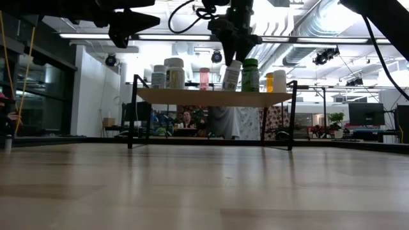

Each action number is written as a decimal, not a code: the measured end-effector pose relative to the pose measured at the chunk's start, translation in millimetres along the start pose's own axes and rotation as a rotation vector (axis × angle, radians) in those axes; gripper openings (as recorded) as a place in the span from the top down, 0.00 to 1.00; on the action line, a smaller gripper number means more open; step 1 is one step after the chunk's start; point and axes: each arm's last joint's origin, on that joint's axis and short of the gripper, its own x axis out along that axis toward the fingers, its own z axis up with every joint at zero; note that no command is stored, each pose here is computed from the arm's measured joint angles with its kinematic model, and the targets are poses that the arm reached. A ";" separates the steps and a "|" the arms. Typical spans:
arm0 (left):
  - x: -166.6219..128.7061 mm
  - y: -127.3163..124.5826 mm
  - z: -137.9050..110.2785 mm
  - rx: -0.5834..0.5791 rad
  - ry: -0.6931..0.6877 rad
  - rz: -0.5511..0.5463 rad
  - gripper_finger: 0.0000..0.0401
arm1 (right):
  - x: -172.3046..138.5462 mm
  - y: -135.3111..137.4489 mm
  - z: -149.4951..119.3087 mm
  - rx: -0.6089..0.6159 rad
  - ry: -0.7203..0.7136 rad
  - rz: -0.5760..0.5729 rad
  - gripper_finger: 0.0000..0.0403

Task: Pick and place medicine bottles onto shelf by color
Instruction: Put the white blue pill bottle on the shelf, then return to Home Position

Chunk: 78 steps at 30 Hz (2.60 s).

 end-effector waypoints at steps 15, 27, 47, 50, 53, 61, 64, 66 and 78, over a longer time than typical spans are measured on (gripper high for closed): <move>0.0 0.0 0.0 0.000 0.000 0.000 0.44 | 2.9 0.8 0.3 -0.006 0.008 -0.007 0.40; 0.0 0.0 0.0 0.000 0.000 0.000 0.44 | 2.7 0.3 1.4 -0.048 -0.010 -0.030 0.32; 0.0 0.1 0.0 0.000 0.000 0.001 0.44 | -62.7 1.1 -26.2 -0.154 -0.193 -0.045 0.32; 0.0 0.1 -0.1 0.001 0.001 0.001 0.44 | -78.5 14.5 -41.2 -0.203 -0.276 -0.061 0.32; 0.0 0.0 -0.1 0.001 0.001 0.000 0.44 | -87.6 30.2 -62.8 -0.257 -0.340 -0.024 0.32; 0.0 -0.3 -0.3 -0.030 0.004 -0.010 0.44 | -63.1 65.9 -156.5 -0.369 -0.601 0.202 0.32; 0.0 -0.2 0.0 0.005 0.001 -0.007 0.44 | -38.5 65.5 -187.9 -0.371 -0.756 0.305 0.32; 0.0 0.0 1.4 0.019 -0.014 0.003 0.44 | -22.9 62.8 -203.7 -0.331 -0.857 0.384 0.32; -0.2 0.6 6.3 0.016 -0.065 0.028 0.44 | 39.9 36.2 -254.9 -0.178 -1.116 0.570 0.32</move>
